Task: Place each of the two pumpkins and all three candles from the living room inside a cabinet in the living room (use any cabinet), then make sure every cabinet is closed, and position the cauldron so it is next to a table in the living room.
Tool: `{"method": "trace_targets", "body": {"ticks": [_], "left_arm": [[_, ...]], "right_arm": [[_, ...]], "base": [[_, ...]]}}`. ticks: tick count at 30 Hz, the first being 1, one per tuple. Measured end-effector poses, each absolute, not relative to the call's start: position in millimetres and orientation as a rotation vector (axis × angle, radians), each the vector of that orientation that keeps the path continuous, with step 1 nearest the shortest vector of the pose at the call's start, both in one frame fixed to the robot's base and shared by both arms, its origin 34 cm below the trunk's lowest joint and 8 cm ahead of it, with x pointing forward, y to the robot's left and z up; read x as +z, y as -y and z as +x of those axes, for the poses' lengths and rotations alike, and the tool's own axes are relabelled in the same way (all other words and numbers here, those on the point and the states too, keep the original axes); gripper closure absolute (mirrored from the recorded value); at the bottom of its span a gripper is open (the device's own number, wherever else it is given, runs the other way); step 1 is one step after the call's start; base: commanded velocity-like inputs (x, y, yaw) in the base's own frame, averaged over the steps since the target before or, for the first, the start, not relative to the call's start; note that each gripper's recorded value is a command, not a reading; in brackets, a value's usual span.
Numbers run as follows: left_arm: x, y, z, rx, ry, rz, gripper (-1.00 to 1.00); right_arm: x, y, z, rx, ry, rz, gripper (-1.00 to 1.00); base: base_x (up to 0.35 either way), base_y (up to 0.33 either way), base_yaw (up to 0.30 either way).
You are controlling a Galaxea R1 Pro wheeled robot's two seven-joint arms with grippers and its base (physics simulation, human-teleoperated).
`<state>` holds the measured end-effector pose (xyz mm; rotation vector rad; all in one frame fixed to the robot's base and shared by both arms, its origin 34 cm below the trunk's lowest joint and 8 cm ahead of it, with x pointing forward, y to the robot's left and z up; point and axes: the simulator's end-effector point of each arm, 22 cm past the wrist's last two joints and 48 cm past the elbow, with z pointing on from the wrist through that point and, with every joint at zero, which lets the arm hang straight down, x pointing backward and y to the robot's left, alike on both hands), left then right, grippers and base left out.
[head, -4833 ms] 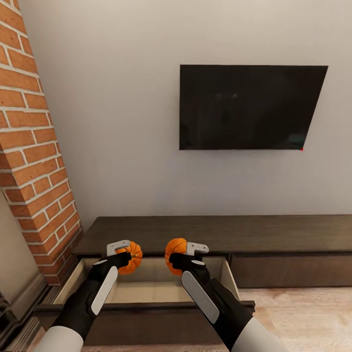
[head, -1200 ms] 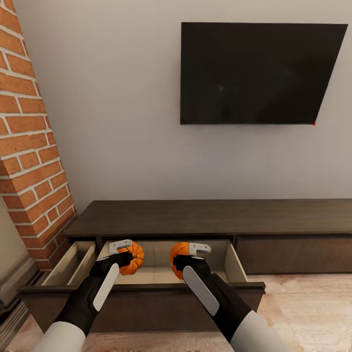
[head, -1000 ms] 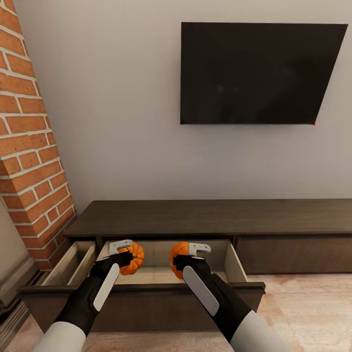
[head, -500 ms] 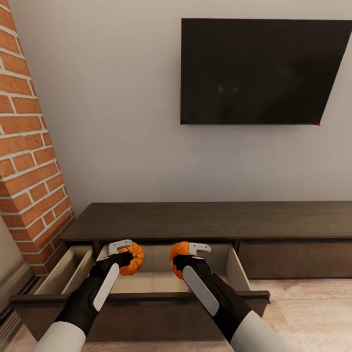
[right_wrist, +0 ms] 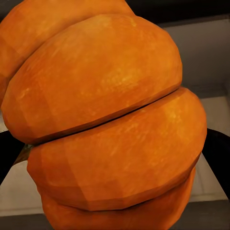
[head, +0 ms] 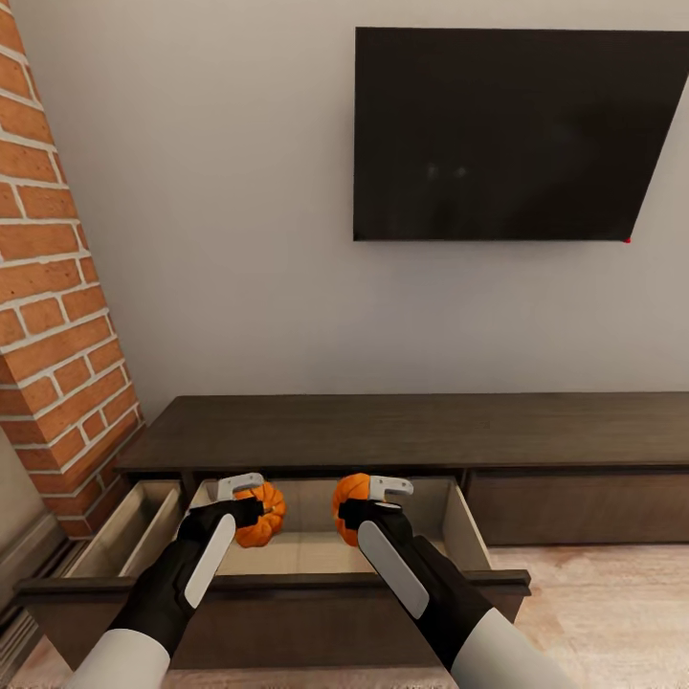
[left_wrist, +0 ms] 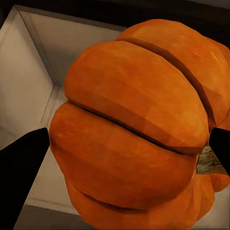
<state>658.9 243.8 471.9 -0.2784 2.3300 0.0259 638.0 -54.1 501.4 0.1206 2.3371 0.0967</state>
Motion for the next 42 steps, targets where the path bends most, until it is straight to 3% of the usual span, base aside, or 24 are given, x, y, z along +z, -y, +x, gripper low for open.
{"method": "trace_targets", "body": {"ticks": [42], "left_arm": [[411,-258,645,0.083,-2.435,-0.286,1.00]], "right_arm": [[464,53,637,0.097,-2.399,0.126,1.00]], "base": [[0.015,0.000,0.000]]}}
